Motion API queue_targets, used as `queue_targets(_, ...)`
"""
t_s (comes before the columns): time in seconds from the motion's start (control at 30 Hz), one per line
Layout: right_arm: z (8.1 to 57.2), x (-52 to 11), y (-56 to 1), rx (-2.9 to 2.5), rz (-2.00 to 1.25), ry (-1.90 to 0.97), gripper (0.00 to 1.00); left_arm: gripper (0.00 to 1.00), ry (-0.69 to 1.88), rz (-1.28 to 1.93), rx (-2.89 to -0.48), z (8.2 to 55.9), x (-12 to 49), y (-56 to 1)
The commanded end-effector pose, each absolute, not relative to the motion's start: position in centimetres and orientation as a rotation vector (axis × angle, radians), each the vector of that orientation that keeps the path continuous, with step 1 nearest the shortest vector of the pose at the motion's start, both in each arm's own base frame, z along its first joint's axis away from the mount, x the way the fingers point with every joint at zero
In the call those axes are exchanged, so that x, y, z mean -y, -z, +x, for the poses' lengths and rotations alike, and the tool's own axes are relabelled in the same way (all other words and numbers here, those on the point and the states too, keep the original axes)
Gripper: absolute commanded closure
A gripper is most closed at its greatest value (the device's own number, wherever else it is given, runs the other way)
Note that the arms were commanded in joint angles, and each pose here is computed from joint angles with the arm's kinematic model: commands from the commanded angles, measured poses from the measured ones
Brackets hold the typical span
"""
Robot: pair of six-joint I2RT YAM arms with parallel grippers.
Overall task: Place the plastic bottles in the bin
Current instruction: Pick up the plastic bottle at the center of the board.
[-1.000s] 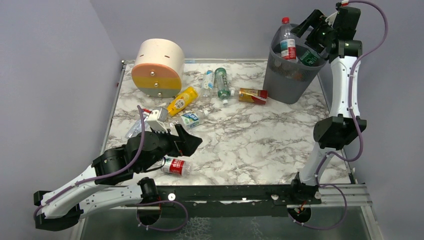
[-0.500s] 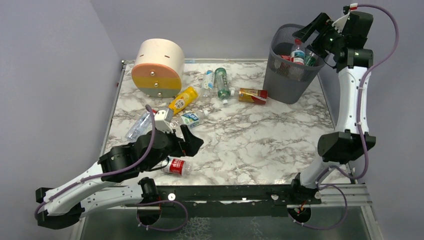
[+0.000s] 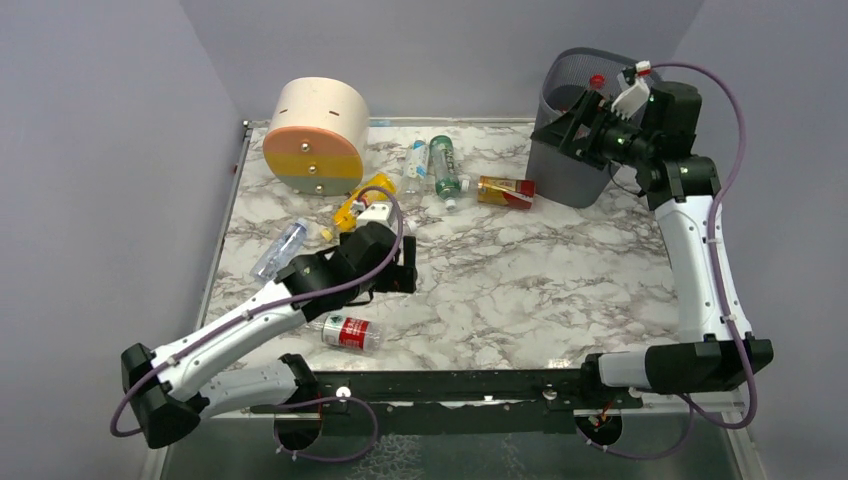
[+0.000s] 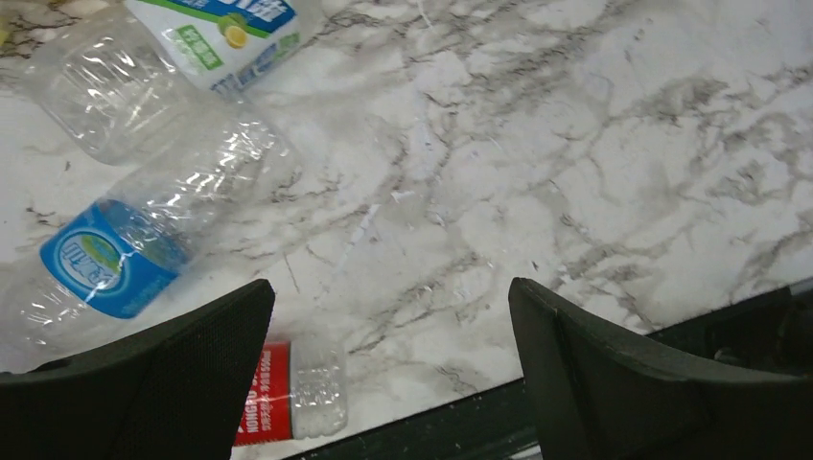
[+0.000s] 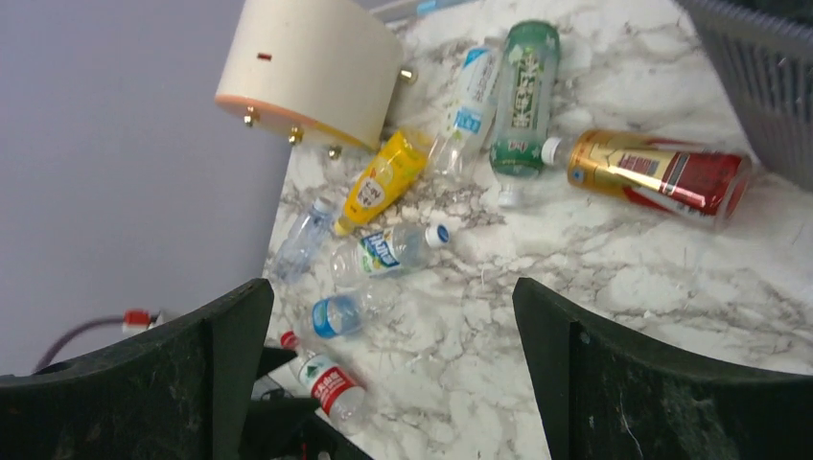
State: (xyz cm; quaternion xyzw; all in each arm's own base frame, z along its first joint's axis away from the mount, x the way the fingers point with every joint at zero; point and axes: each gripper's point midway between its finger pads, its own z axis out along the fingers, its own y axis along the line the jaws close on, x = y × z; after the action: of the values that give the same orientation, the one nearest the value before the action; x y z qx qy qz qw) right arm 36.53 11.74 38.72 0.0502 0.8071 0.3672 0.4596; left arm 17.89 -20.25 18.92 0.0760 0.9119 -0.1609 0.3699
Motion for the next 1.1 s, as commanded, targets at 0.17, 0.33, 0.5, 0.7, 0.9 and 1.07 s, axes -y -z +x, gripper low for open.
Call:
queue_targets(0.17,31.3,-14.2,-35.7,-2.043,0.004,-0.967,0.01,0.01,0.332,0.167,-2.483,23.3,16.7,-14.8)
queue_targets(0.33,30.4,-14.3,-34.3,-2.074,-0.014,-0.973,0.01,0.01,0.298,0.081,-2.545,23.8,14.3,-12.7)
queue_targets(0.5,30.0,-14.5,-33.7,-2.085,-0.038,-0.987,0.01,0.01,0.279,0.032,-2.578,23.6,13.2,-11.5)
queue_targets(0.7,29.7,-14.7,-32.9,-2.093,-0.043,-1.008,0.01,0.01,0.261,0.033,-2.651,24.4,13.3,-10.1)
queue_targets(0.9,29.2,-14.6,-32.4,-2.097,-0.043,-1.001,0.01,0.01,0.162,0.064,-2.664,25.2,12.1,-9.4)
queue_targets(1.07,29.1,-14.7,-31.8,-2.105,-0.044,-1.007,0.01,0.01,0.117,0.087,-2.688,25.7,11.8,-8.4)
